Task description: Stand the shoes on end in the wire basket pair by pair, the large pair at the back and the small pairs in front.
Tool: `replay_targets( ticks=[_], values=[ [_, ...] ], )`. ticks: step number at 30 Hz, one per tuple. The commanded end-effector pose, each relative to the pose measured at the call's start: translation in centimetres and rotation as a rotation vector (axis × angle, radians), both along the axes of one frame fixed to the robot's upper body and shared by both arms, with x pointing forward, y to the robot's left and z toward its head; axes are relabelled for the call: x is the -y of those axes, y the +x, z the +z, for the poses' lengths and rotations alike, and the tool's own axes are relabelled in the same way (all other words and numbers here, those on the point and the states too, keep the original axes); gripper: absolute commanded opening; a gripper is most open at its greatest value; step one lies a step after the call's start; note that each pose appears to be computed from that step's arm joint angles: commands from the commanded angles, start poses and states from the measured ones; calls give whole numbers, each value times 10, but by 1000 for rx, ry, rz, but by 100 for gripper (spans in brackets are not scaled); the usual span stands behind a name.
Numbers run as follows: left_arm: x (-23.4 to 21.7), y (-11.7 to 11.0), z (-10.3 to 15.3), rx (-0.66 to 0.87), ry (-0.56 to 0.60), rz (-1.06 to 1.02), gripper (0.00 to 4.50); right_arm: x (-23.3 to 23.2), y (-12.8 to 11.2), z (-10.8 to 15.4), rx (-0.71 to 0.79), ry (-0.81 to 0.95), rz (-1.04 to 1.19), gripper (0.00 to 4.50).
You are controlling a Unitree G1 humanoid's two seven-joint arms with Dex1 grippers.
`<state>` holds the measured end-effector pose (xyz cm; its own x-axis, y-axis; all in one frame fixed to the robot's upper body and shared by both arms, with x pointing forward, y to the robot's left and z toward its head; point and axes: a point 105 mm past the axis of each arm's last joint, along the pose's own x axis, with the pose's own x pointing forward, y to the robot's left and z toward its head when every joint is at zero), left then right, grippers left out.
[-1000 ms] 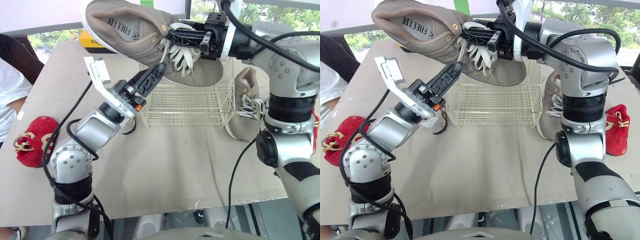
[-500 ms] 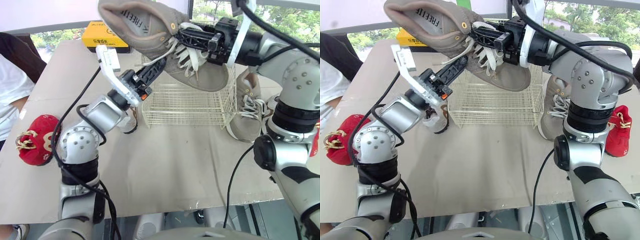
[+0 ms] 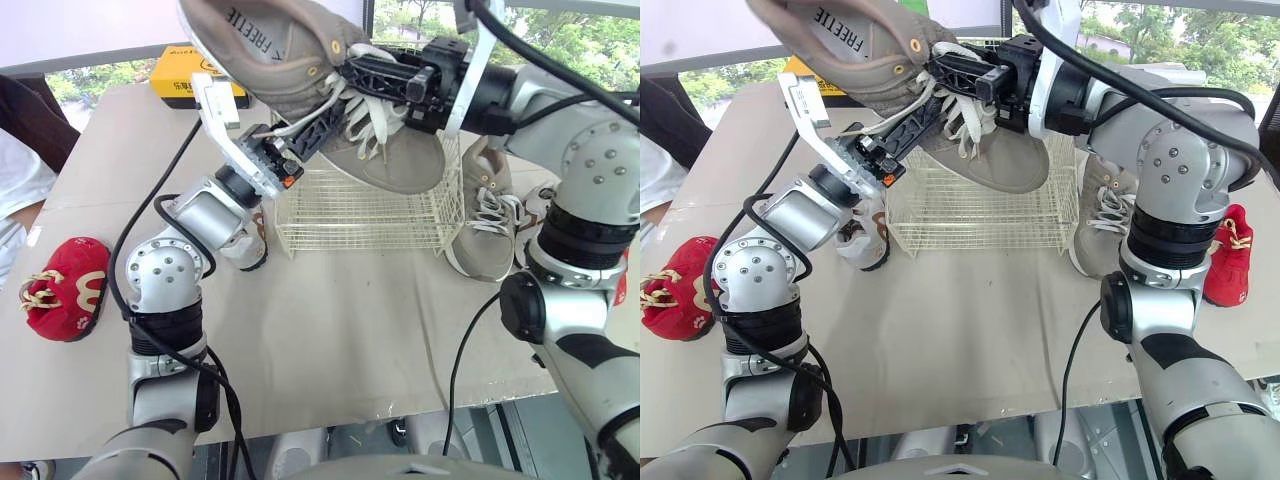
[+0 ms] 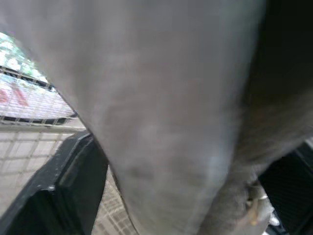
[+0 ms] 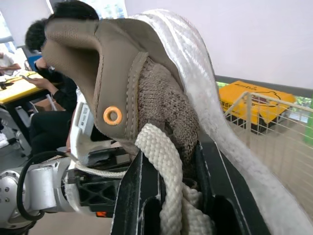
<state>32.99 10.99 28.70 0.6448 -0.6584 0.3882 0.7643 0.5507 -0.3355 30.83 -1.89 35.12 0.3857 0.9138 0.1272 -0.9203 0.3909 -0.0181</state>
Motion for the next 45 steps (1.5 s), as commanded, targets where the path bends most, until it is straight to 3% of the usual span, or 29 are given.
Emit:
replay_targets(
  ticks=[1, 5, 10, 18, 20, 26, 27, 30, 34, 38, 45],
  values=[
    [-13, 7, 10, 20, -36, 68, 354, -13, -26, 10, 67, 16, 127, 0],
    [-12, 5, 12, 34, -47, 49, 227, -13, -26, 8, 50, 26, 134, 0],
    [-12, 3, 22, 73, -56, 30, 185, -11, -20, 4, 33, 35, 93, 0],
    [-22, 16, 40, 135, -22, 66, 169, 3, -5, -1, 79, 58, -70, 389],
    [-26, 21, 44, 159, 10, 91, 167, 11, 1, 5, 102, 73, -127, 450],
    [-44, 40, 73, 371, 228, 250, 166, 11, 0, 0, 197, -69, -124, 450],
    [-49, 43, 82, 370, 201, 263, 166, 10, -1, -3, 195, -80, -119, 450],
    [-59, 52, 106, 344, 117, 269, 165, 71, -30, -47, 181, -93, -116, 450],
    [-69, 60, 136, 349, 65, 302, 164, 84, -51, -56, 225, -75, -119, 450],
    [-56, 61, 137, 542, 346, 328, 164, 90, -56, -49, 297, -26, -180, 450],
    [-16, 73, 118, 708, 658, 216, 164, 99, -63, -49, 362, -16, -265, 450]
  ],
)
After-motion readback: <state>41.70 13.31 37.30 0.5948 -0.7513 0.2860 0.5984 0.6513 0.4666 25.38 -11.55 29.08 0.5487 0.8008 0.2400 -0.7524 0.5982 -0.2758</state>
